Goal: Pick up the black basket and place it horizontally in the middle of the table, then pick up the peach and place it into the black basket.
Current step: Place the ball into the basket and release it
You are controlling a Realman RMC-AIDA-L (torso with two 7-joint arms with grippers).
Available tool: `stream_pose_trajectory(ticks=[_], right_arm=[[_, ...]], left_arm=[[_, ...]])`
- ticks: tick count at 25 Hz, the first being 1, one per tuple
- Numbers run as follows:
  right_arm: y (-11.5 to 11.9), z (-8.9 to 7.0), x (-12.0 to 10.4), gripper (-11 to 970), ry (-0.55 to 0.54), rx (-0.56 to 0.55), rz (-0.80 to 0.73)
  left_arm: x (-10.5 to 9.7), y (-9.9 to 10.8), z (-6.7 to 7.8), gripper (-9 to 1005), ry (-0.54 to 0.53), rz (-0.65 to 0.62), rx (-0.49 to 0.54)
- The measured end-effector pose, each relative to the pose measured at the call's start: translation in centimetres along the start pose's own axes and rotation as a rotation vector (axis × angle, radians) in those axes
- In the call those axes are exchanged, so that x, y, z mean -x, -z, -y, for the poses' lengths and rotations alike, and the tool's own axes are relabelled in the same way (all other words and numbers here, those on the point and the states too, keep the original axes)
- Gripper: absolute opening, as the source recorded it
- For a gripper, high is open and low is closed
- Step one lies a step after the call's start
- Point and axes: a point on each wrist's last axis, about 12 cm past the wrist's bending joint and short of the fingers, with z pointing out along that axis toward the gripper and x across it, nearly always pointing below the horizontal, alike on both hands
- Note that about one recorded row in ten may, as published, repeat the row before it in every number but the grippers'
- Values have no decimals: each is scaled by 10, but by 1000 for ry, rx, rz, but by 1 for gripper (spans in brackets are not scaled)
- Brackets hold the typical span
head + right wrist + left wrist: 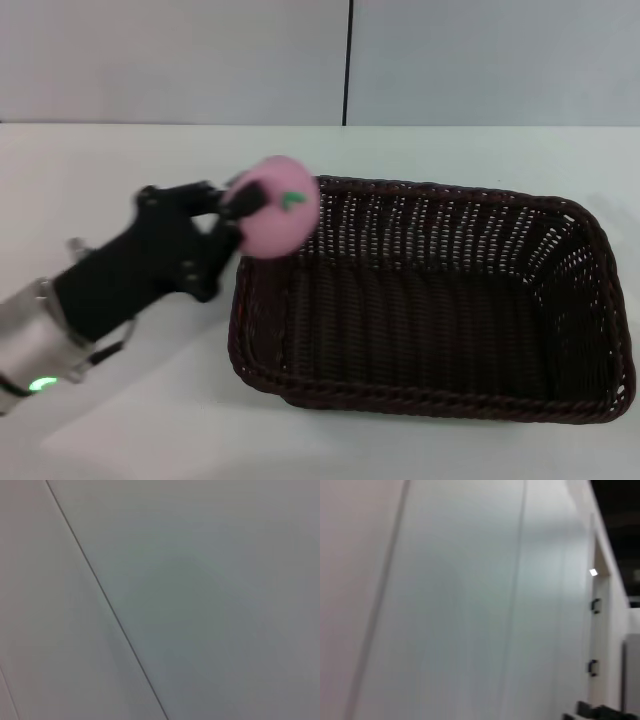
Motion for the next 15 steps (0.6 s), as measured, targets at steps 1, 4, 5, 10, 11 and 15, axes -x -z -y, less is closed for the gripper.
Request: stream_pose_trajectory(ticks=[1,4,5,10,11,15], right_arm=[[0,0,0,548,-1,1,1],[0,-1,0,548,-1,7,4],[0,-1,1,548,-2,9,5],[0,-1,1,548,-2,10,6],[0,-1,1,548,-2,10,6],[1,-2,1,548,-3,12,6]], left_arm=[[-3,-9,4,44,1,3,-21],[-14,-28,12,43,2,-20,-52],[-17,-32,14,43,6,-31,-59],[-31,-46,24,43,19,-114,-101],[-32,-47,25,43,21,-125,-108],[-37,-45,27,44,37,-144,-85]])
